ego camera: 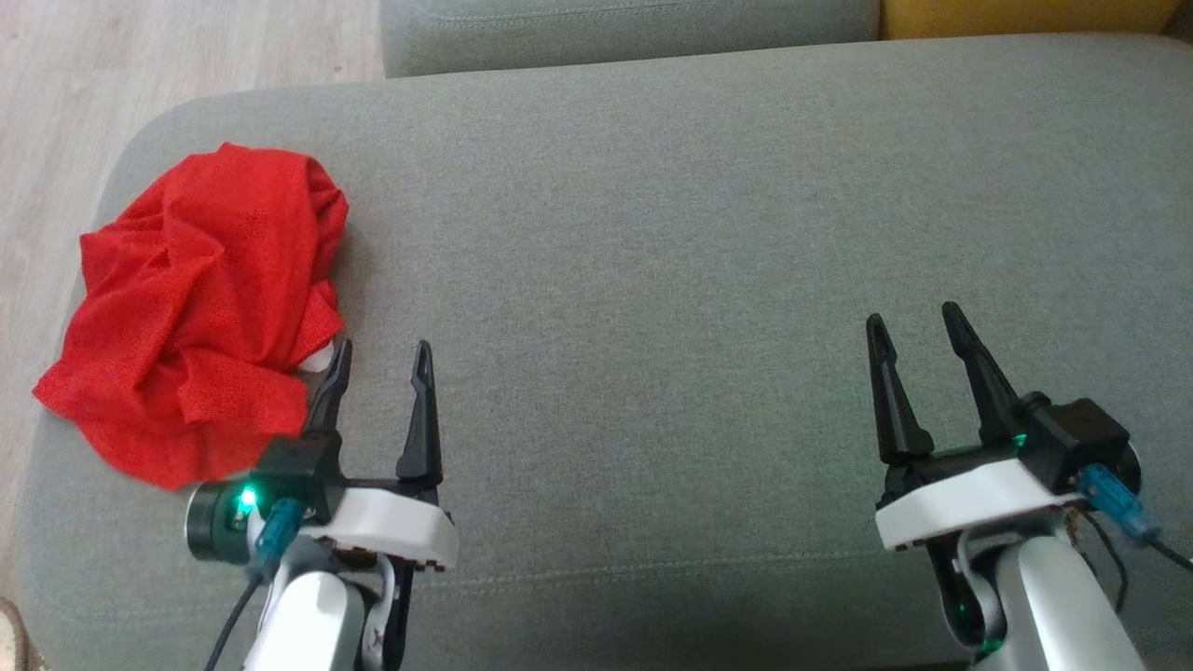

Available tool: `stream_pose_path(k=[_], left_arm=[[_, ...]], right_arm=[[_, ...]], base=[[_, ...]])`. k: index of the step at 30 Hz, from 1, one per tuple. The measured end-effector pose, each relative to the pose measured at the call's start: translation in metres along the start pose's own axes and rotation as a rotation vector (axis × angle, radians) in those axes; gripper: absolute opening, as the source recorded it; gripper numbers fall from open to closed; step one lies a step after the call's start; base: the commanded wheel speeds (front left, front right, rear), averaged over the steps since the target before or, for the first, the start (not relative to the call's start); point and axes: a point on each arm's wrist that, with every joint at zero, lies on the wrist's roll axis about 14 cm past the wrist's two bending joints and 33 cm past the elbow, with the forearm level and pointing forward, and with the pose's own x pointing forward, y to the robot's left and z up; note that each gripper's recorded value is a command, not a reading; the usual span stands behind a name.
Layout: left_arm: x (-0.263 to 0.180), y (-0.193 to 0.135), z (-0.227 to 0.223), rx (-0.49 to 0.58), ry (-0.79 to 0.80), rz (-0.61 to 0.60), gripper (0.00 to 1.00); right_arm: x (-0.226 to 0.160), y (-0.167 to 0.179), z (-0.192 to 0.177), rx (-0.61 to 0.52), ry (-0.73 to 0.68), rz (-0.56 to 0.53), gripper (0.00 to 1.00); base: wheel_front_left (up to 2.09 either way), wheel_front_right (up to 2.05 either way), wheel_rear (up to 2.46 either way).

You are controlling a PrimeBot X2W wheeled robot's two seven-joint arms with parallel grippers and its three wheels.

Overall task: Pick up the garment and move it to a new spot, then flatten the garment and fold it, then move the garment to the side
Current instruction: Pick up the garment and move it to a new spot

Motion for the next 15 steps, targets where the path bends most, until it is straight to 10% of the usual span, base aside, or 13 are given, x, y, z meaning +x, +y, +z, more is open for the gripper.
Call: stream_pose_path(k=[15], left_arm=[[-0.005,0.009,-0.004,-0.005,0.012,0.021,1.0]], right_arm=[[0.009,0.011,-0.001,0.009,-0.004,0.035,1.0]], base=[[0.0,0.0,0.0]])
